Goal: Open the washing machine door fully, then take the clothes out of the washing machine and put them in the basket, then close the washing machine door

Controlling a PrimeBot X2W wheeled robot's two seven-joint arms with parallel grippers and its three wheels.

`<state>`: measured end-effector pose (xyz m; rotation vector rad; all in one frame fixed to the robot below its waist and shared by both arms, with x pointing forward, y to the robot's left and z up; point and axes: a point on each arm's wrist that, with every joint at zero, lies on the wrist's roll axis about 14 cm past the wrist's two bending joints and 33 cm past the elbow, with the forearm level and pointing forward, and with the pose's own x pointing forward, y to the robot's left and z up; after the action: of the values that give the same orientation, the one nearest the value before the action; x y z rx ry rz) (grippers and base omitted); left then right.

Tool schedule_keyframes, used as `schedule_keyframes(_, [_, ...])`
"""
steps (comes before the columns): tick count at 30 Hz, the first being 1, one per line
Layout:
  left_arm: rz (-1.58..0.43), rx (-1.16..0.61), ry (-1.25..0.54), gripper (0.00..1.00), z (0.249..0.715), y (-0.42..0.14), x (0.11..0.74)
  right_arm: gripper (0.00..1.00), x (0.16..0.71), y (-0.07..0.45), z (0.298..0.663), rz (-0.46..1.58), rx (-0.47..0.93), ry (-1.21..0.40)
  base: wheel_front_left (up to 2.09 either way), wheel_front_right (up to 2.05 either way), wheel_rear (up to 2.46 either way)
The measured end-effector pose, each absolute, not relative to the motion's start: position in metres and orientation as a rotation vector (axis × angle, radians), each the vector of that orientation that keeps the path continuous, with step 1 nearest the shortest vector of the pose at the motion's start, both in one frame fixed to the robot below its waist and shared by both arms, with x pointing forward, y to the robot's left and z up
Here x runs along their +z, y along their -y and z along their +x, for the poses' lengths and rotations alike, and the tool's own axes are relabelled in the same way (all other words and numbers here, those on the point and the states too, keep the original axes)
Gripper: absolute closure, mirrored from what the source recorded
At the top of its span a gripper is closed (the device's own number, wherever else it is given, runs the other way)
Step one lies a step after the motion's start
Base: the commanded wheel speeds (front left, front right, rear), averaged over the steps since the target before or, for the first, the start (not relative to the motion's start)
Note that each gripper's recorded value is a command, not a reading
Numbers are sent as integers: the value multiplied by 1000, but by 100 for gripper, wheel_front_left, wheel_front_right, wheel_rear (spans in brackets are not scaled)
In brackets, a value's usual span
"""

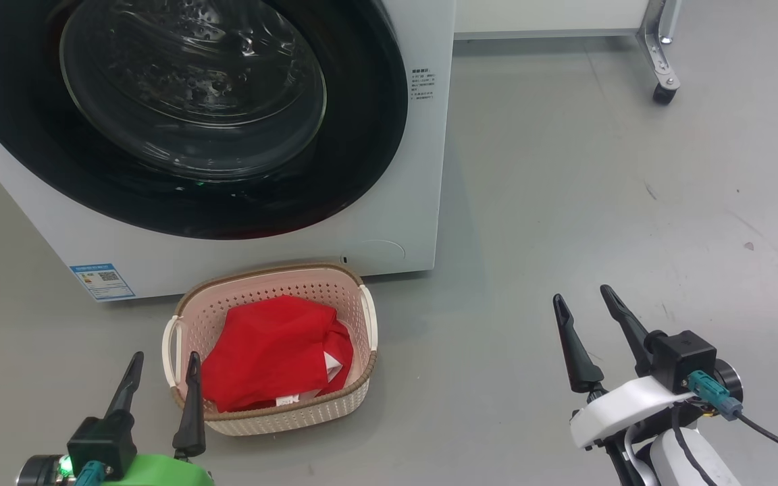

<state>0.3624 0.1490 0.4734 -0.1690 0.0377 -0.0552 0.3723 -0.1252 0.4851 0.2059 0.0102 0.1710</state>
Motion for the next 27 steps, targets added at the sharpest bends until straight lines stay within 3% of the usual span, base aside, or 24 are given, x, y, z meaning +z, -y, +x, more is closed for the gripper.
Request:
schedule_keyframes(23, [-185,-55,-37,0,360,-149,475,0,485,123,364,216,171,-8,0,0,0])
schedule_keyframes(24, [-185,-54,-39,100,359,-148,475,100,485,123,364,216,172,-9,0,0,0])
schedule_keyframes(27, [-195,-51,-81,100,354,-145,462,100,471,122,357,220,165,-52,0,0,0])
